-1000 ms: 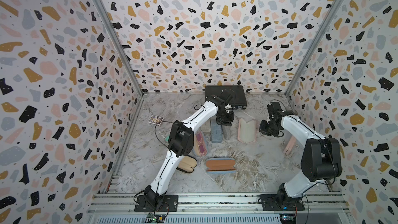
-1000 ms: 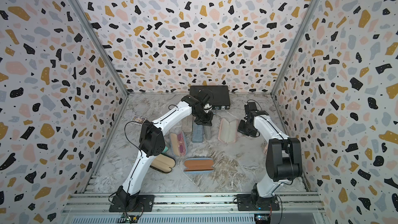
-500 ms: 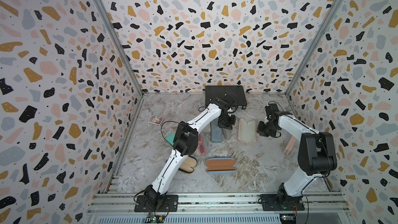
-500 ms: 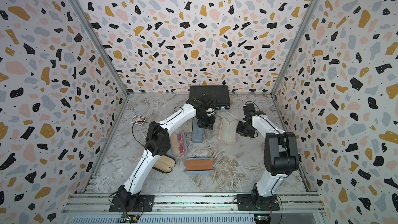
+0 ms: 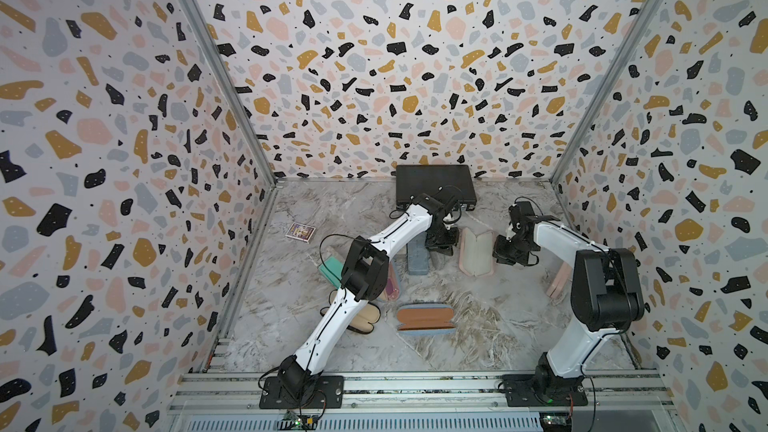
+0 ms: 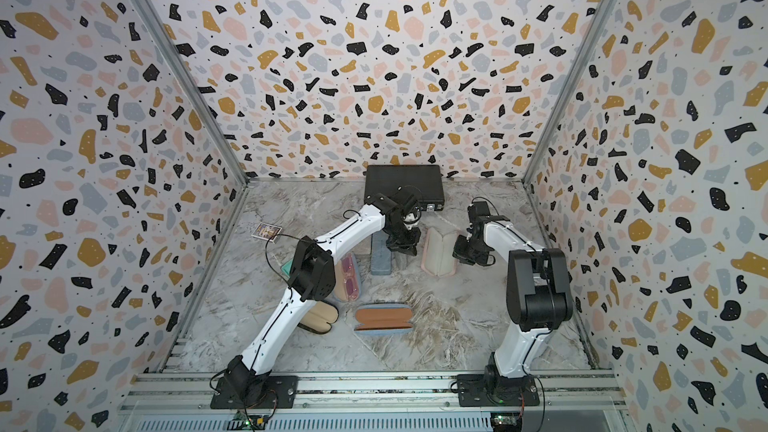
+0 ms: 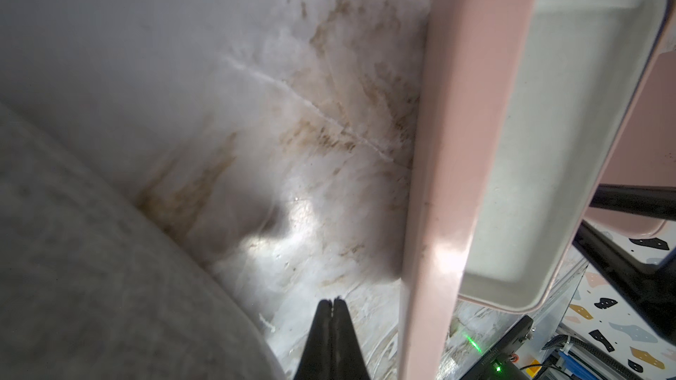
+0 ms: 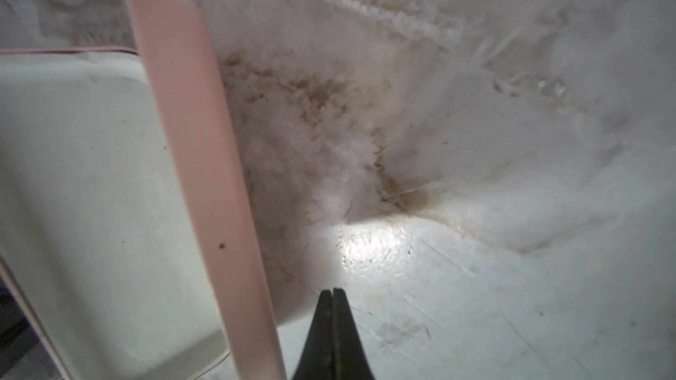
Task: Close the glasses case
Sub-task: Close the glasses case at the center of the board.
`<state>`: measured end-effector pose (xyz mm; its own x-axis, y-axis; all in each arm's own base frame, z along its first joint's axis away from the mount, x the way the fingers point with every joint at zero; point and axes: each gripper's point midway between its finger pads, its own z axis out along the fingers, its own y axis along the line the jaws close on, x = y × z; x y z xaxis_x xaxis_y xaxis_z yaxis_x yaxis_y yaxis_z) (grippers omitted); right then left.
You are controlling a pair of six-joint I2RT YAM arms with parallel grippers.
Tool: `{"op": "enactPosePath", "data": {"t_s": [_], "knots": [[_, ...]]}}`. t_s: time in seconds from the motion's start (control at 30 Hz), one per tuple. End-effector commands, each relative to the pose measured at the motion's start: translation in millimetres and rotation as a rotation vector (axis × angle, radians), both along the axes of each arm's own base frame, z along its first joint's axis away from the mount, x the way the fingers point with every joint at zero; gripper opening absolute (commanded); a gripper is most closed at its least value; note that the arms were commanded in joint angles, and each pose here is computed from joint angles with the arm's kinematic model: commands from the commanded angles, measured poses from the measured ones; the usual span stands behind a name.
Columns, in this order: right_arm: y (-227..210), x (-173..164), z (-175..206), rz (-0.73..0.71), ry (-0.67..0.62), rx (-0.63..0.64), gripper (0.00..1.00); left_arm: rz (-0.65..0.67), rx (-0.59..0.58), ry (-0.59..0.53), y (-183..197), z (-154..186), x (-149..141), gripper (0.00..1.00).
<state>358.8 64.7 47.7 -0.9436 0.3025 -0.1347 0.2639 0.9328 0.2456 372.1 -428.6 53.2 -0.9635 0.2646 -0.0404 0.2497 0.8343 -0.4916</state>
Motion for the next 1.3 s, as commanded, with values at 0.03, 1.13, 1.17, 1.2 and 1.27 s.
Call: {"op": "enactPosePath", "data": {"t_s": [0.03, 1.13, 1.17, 1.2, 1.27], "knots": [[5, 3, 3, 0.029, -0.008, 0.031, 0.04, -0.008, -0.058, -0.007, -17, 8, -1, 0.00], [57, 9, 26, 0.241, -0.043, 0.158, 0.06, -0.045, -0.170, -0.022, -57, 36, -22, 0.00], [58, 9, 26, 0.248, -0.042, 0.158, 0.06, -0.048, -0.171, -0.022, -57, 37, -23, 0.00], [59, 9, 26, 0.252, -0.041, 0.157, 0.06, -0.049, -0.170, -0.020, -58, 36, -24, 0.00], [61, 8, 25, 0.258, -0.038, 0.159, 0.06, -0.051, -0.173, -0.021, -58, 38, -25, 0.00]]}}
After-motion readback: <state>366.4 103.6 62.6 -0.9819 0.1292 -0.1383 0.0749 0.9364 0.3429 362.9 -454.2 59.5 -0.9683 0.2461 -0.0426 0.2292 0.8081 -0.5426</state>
